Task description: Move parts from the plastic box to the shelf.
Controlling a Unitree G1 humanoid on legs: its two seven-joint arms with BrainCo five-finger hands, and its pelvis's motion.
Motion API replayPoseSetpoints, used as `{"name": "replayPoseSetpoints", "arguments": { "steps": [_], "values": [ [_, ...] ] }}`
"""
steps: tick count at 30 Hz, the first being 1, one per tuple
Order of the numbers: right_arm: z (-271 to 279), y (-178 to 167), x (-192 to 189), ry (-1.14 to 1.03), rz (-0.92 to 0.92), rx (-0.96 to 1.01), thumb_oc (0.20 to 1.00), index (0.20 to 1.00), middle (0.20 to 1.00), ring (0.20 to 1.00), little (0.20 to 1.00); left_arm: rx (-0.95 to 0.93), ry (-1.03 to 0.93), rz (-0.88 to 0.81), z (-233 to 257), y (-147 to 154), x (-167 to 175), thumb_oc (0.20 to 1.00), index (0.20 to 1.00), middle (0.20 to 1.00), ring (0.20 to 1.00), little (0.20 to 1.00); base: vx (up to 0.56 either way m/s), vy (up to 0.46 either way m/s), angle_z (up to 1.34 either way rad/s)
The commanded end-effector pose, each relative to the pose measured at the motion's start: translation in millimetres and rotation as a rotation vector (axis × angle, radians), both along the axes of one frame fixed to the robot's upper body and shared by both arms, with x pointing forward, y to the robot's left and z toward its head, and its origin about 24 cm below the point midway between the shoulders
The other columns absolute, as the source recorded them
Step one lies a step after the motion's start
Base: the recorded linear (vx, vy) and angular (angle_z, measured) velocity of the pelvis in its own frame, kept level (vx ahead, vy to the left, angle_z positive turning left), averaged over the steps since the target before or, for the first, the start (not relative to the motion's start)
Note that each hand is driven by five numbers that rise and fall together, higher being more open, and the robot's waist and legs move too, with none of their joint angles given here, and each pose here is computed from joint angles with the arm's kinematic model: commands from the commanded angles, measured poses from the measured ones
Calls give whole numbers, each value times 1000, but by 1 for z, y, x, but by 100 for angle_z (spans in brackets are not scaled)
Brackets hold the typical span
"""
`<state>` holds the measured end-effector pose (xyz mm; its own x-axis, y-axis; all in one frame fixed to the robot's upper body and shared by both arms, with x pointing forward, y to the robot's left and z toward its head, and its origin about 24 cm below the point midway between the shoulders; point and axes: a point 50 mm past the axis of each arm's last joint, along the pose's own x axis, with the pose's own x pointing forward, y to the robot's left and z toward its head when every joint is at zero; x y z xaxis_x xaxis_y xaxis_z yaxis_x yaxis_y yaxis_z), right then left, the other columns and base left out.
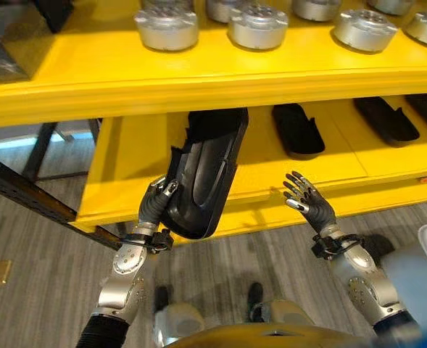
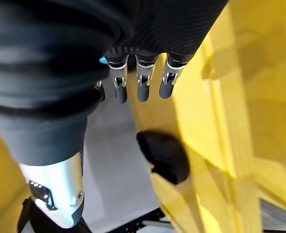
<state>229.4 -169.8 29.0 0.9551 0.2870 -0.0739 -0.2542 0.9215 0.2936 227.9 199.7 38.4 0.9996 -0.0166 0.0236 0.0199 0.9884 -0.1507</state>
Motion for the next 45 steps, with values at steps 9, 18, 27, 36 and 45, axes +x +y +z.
{"name": "replayPoseSetpoints", "arguments": {
  "steps": [9, 18, 27, 36, 45],
  "values": [
    [14, 29, -6, -67, 62, 166, 1000, 1000, 1000, 1000, 1000, 49, -281, 39, 62, 5, 40, 200, 200, 200, 200, 200, 50, 214, 17],
    [14, 39, -2, -53, 109, 157, 1000, 1000, 1000, 1000, 1000, 43, -364, 192, 95, 5, 83, 200, 200, 200, 200, 200, -55, 38, -3],
    [27, 58, 12, -89, 162, 164, 1000, 1000, 1000, 1000, 1000, -108, -479, 372, 159, 3, 128, 200, 200, 200, 200, 200, -156, -11, 0],
    [28, 64, 16, -88, 181, 163, 1000, 1000, 1000, 1000, 1000, -189, -583, 492, 200, 20, 132, 200, 200, 200, 200, 200, -73, -11, -6],
    [28, 64, 17, -92, 196, 159, 1000, 1000, 1000, 1000, 1000, -136, -635, 577, 227, 41, 132, 200, 200, 200, 200, 200, -7, -8, 3]
  ]
}}
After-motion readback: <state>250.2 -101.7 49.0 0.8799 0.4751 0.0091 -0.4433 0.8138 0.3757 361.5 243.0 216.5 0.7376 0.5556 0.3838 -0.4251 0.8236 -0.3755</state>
